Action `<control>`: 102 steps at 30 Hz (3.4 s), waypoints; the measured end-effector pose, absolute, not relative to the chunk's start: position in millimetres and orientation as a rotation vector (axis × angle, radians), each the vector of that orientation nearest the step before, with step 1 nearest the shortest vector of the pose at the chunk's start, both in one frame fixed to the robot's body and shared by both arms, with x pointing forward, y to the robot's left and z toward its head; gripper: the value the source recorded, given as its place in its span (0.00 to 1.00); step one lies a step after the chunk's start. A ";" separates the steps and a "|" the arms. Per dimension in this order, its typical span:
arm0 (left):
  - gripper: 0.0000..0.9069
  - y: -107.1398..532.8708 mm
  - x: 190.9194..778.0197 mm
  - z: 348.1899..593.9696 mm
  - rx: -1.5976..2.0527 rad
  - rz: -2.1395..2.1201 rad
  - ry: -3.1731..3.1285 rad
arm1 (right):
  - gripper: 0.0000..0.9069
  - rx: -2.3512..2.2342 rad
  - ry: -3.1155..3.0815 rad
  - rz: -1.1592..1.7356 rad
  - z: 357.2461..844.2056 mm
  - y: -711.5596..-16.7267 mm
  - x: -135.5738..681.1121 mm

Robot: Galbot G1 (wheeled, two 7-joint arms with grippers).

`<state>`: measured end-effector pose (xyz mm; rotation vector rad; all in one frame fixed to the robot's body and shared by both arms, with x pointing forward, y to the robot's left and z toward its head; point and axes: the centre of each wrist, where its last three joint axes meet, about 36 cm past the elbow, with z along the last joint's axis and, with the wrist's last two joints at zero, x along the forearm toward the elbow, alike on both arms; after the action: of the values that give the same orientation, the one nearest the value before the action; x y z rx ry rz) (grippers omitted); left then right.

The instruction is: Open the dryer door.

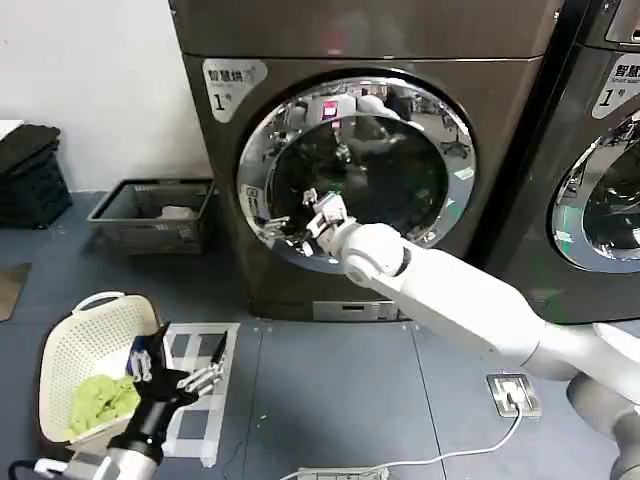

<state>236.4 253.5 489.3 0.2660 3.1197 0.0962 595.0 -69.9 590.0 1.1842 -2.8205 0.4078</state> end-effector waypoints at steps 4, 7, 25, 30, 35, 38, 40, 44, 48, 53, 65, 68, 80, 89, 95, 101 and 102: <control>1.00 253.6 235.8 489.8 0.265 0.097 3.120 | 1.00 1.191 -2.817 0.412 588.6 -65.0 598.9; 1.00 253.7 235.1 490.7 0.264 0.097 3.119 | 1.00 1.188 -2.817 0.414 587.4 -62.2 602.4; 1.00 254.0 235.0 491.0 0.261 0.098 3.118 | 1.00 1.245 -2.782 0.404 583.1 -48.5 616.3; 1.00 253.5 235.1 490.2 0.260 0.094 3.120 | 1.00 1.277 -2.770 0.400 582.4 -44.8 621.4; 1.00 253.4 234.7 489.6 0.260 0.092 3.121 | 1.00 1.296 -2.762 0.404 579.0 -41.7 627.2; 1.00 253.3 234.6 489.2 0.261 0.091 3.122 | 1.00 1.305 -2.757 0.406 576.8 -40.6 630.4; 1.00 253.2 234.8 489.0 0.262 0.091 3.122 | 1.00 1.308 -2.753 0.404 574.9 -40.9 632.8; 1.00 252.9 235.2 488.5 0.262 0.089 3.122 | 1.00 1.328 -2.743 0.401 571.9 -43.6 636.7; 1.00 252.6 235.3 488.1 0.264 0.088 3.123 | 1.00 1.345 -2.739 0.402 571.0 -44.3 637.5; 1.00 252.4 235.2 487.8 0.264 0.088 3.124 | 1.00 1.366 -2.731 0.400 571.3 -44.3 637.2; 1.00 252.4 235.1 487.1 0.264 0.085 3.123 | 1.00 1.428 -2.694 0.421 569.1 -46.6 638.6; 1.00 252.4 235.3 487.1 0.264 0.085 3.123 | 1.00 1.451 -2.683 0.425 569.3 -48.9 637.5; 1.00 252.5 235.8 487.3 0.264 0.085 3.120 | 1.00 1.606 -2.598 0.459 569.2 -64.5 628.1; 1.00 252.8 236.1 487.5 0.278 0.079 3.119 | 1.00 1.735 -2.504 0.496 571.4 -78.6 620.2; 1.00 253.4 237.0 488.2 0.288 0.076 3.116 | 1.00 1.846 -2.441 0.506 570.8 -86.6 613.7; 1.00 255.6 238.1 489.4 0.289 0.063 3.115 | 1.00 1.952 -2.374 0.531 570.7 -97.4 604.8; 1.00 256.6 238.1 489.8 0.292 0.055 3.117 | 1.00 1.964 -2.364 0.536 570.7 -99.1 603.6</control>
<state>238.1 256.6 489.8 0.2916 3.1166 0.0553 603.6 -99.1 570.7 1.9640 -2.3644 0.5362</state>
